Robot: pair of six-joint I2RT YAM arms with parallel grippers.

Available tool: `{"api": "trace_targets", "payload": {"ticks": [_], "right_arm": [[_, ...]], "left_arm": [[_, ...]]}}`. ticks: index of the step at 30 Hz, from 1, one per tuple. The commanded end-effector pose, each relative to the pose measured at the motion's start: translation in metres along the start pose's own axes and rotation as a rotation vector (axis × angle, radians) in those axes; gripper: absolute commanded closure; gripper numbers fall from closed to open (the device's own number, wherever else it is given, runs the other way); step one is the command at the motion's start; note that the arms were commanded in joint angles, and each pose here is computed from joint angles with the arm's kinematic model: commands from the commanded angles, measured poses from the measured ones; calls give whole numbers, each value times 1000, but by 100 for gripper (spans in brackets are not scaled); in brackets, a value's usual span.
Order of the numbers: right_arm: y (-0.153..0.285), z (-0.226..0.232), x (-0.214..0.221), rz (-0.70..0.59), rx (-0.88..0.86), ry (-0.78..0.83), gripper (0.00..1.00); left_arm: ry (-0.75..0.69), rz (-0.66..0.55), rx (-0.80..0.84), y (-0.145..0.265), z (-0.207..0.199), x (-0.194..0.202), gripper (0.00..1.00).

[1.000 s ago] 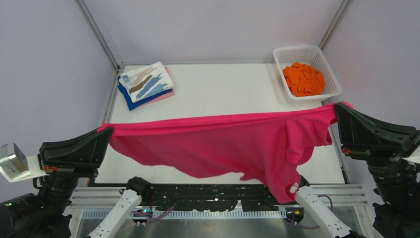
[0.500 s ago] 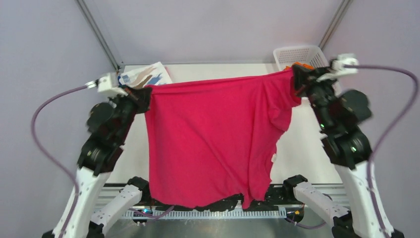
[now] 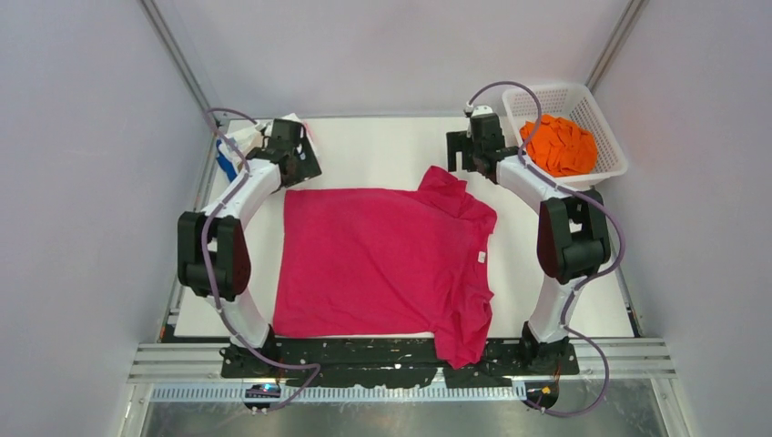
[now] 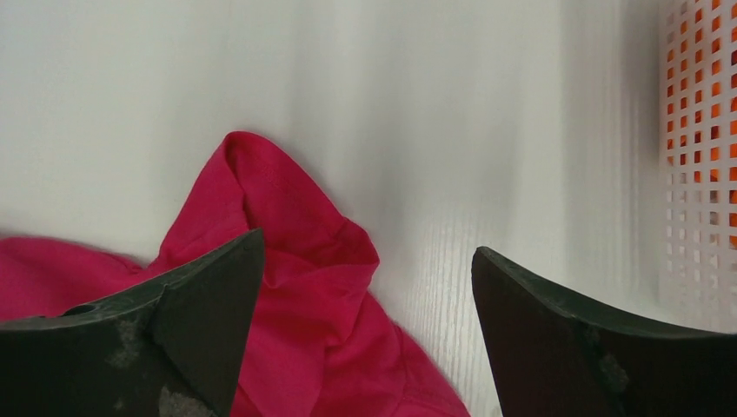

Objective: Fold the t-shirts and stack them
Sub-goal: Flatten out the tshirt

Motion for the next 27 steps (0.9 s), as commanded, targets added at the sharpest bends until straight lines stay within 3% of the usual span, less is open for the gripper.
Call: {"api": "trace_targets", "payload": {"ticks": [1, 7, 11, 15, 19, 27], "right_arm": [[44, -9, -57, -212, 2, -69, 5], [56, 19, -12, -118, -225, -135, 5], [50, 23, 13, -23, -220, -142, 1], [34, 25, 26, 68, -196, -139, 12], [6, 24, 41, 170, -123, -143, 30], [-25, 24, 46, 236, -81, -140, 43]], "left_arm": [[44, -55, 208, 50, -23, -27, 0], [38, 78, 370, 65, -16, 19, 0], [9, 157, 422, 71, -7, 60, 0], [13, 192, 448, 66, 3, 88, 0], [6, 241, 418, 54, 11, 104, 0], [-6, 282, 399, 41, 12, 114, 0]]}}
Point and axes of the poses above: each gripper's point midway between its finger pads, its own y axis back along the fingers, its own z axis along the line the jaws close on, x = y × z, the point moved 8 cm from there along y, back along the fingers, and after that the axes turned 13 degrees about y, right-handed, at the moved point
